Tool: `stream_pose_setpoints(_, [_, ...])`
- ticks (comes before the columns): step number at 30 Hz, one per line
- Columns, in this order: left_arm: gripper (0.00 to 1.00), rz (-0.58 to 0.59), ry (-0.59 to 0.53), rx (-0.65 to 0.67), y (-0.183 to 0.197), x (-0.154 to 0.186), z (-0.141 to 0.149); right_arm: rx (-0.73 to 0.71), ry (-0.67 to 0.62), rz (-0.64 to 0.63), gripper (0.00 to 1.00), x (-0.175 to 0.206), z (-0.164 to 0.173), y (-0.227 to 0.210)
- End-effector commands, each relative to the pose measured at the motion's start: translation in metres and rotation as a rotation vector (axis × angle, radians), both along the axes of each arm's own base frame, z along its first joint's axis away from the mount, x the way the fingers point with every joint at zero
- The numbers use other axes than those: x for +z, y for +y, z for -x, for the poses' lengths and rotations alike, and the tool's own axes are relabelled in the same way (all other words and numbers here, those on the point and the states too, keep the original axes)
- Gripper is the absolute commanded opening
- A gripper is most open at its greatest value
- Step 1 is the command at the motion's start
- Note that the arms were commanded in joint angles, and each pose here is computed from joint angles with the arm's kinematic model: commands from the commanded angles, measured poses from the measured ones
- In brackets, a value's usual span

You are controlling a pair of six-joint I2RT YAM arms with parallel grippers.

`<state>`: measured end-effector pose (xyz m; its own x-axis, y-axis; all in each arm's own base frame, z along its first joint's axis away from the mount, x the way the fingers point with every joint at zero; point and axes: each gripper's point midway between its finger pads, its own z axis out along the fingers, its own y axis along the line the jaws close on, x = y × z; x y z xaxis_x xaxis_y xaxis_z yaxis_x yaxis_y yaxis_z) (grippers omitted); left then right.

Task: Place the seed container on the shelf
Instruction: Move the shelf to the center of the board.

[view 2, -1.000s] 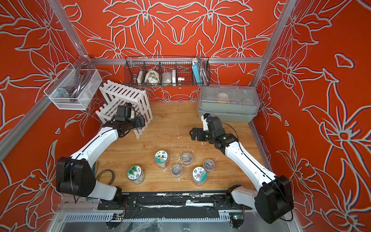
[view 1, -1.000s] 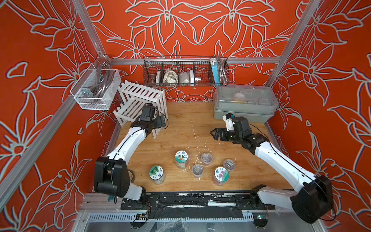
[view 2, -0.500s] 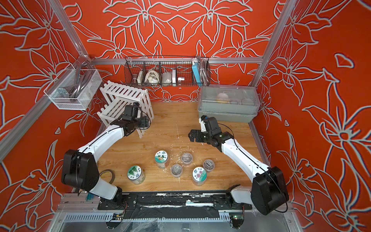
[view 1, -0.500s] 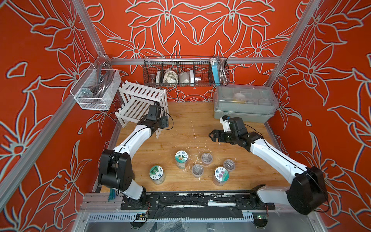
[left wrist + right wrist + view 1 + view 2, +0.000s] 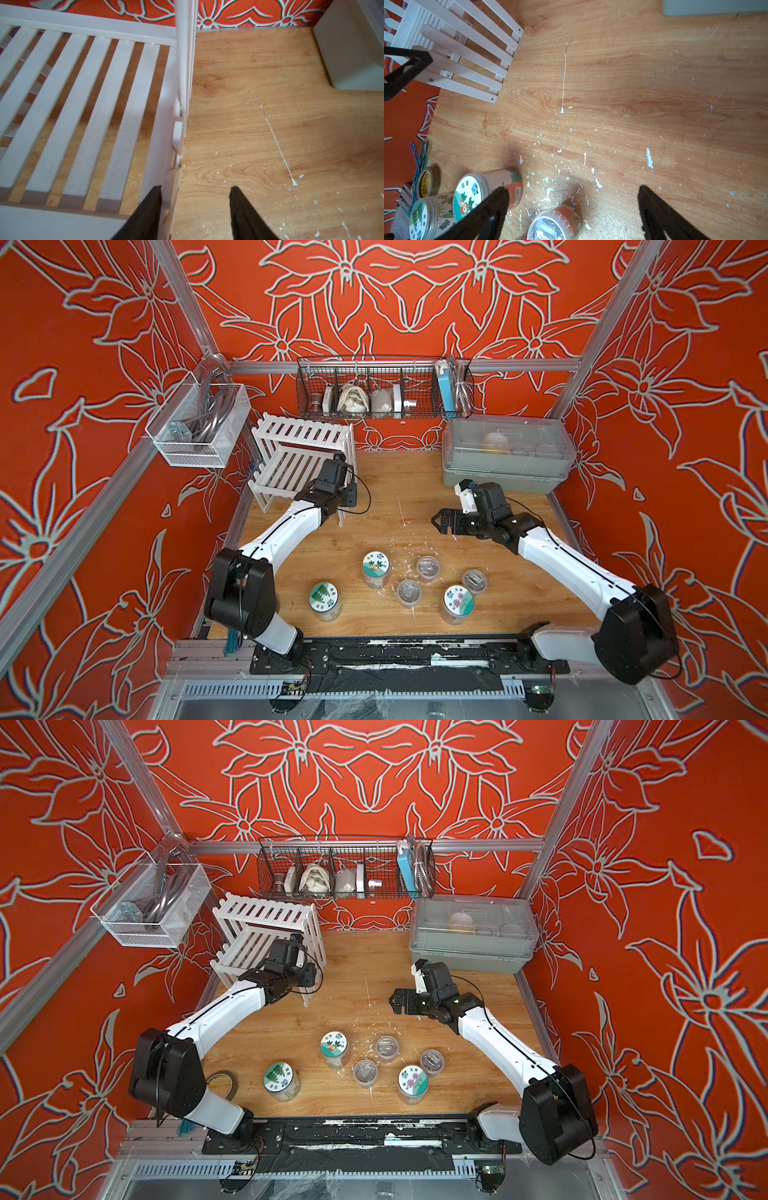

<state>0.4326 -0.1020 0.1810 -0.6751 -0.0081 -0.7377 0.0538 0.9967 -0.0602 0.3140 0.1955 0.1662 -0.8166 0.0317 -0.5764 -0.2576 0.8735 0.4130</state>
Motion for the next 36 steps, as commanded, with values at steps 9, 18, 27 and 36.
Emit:
stream_pose_setpoints(9, [0.35, -0.013, 0.023, -0.032, -0.036, -0.013, 0.012, 0.024, 0.01, 0.012, 1.0, -0.003, 0.008, 0.0])
stream_pose_setpoints(18, [0.33, 0.002, 0.004, -0.102, -0.096, -0.013, 0.033, 0.021, 0.026, 0.02, 1.0, -0.008, 0.009, -0.001])
stream_pose_setpoints(27, [0.34, 0.026, -0.013, -0.16, -0.168, -0.006, 0.038, 0.006, 0.016, 0.063, 1.0, -0.008, 0.012, -0.011])
stream_pose_setpoints(36, [0.34, 0.032, -0.022, -0.302, -0.249, -0.004, 0.045, -0.122, 0.011, 0.09, 1.0, -0.01, 0.011, -0.047])
